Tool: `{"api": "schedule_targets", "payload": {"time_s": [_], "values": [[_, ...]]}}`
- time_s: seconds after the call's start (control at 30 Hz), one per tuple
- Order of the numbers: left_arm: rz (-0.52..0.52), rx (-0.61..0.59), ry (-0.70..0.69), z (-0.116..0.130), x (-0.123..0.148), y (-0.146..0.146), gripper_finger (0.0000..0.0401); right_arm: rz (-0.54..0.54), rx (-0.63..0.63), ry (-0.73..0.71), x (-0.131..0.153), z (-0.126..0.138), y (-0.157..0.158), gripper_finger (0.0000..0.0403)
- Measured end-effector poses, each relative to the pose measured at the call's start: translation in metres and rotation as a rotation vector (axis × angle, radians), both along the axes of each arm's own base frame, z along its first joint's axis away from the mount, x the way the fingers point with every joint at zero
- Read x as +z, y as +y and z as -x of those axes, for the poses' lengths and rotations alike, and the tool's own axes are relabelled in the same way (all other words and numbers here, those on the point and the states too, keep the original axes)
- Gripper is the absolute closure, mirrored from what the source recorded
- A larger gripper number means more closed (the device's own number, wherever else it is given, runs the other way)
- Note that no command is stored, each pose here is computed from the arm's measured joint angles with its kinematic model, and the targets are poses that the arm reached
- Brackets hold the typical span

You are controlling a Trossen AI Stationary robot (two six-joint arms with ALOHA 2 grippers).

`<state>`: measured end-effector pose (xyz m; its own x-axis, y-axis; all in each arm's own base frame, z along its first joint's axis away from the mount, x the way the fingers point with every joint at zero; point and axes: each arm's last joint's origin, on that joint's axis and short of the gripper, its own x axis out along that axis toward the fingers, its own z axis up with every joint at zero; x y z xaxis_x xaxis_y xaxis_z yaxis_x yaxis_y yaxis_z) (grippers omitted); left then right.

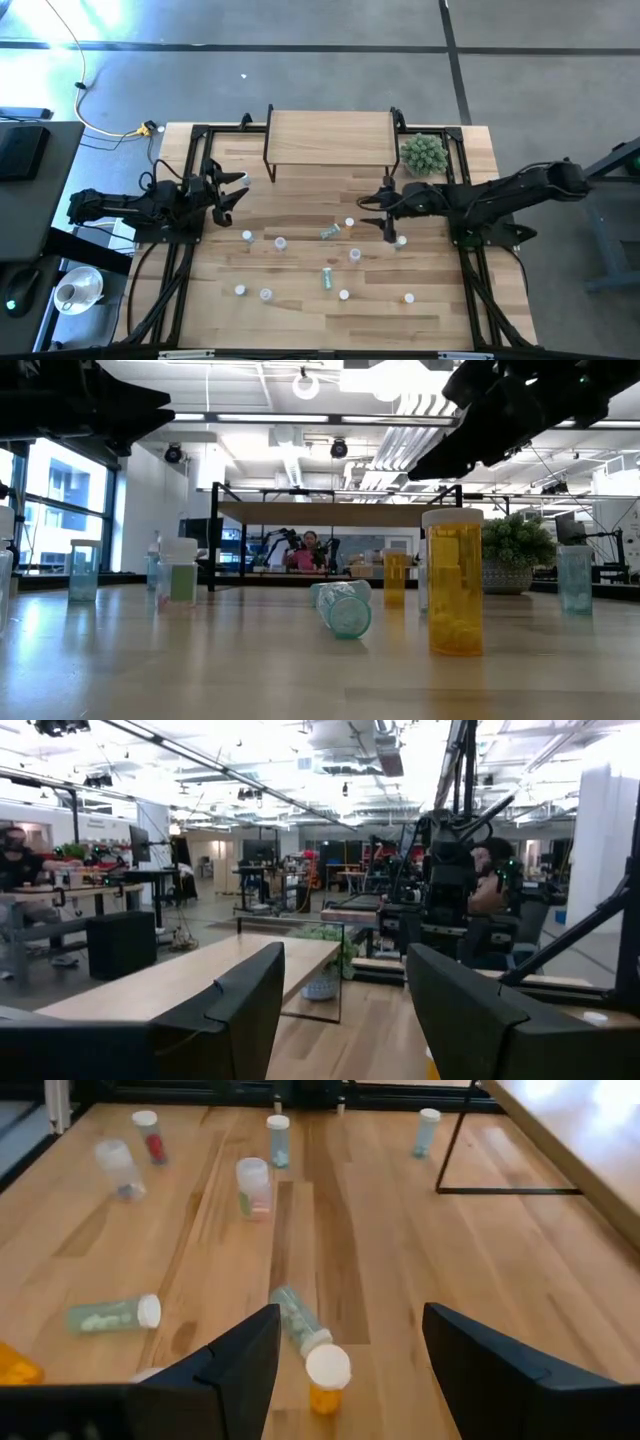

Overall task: Pick and place medicine bottles onto shelf by color
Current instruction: Put the top orange pill bottle on the shelf

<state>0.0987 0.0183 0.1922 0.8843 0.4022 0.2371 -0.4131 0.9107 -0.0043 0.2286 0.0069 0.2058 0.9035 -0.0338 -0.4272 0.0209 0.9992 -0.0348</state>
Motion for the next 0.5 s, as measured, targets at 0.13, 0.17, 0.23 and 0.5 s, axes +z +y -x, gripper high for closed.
{"api": "schedule_targets", "payload": {"time_s": [0.13, 0.17, 0.23, 0.5], "values": [[0.021, -0.006, -0.009, 0.0, 0.0, 0.0, 0.0201, -0.017, 0.018, 0.038, -0.013, -0.009, -0.003, 0.0167], [0.02, -0.005, -0.009, 0.0, 0.0, 0.0, 0.0201, -0.023, 0.024, 0.051, -0.017, -0.011, -0.004, 0.0167], [0.02, -0.005, -0.009, 0.0, 0.0, 0.0, 0.0201, -0.039, 0.043, 0.069, -0.024, -0.016, -0.006, 0.0167], [-0.036, 0.01, 0.013, 0.0, 0.0, 0.0, 0.0201, -0.075, 0.066, 0.084, -0.046, -0.031, -0.013, 0.0167]]}}
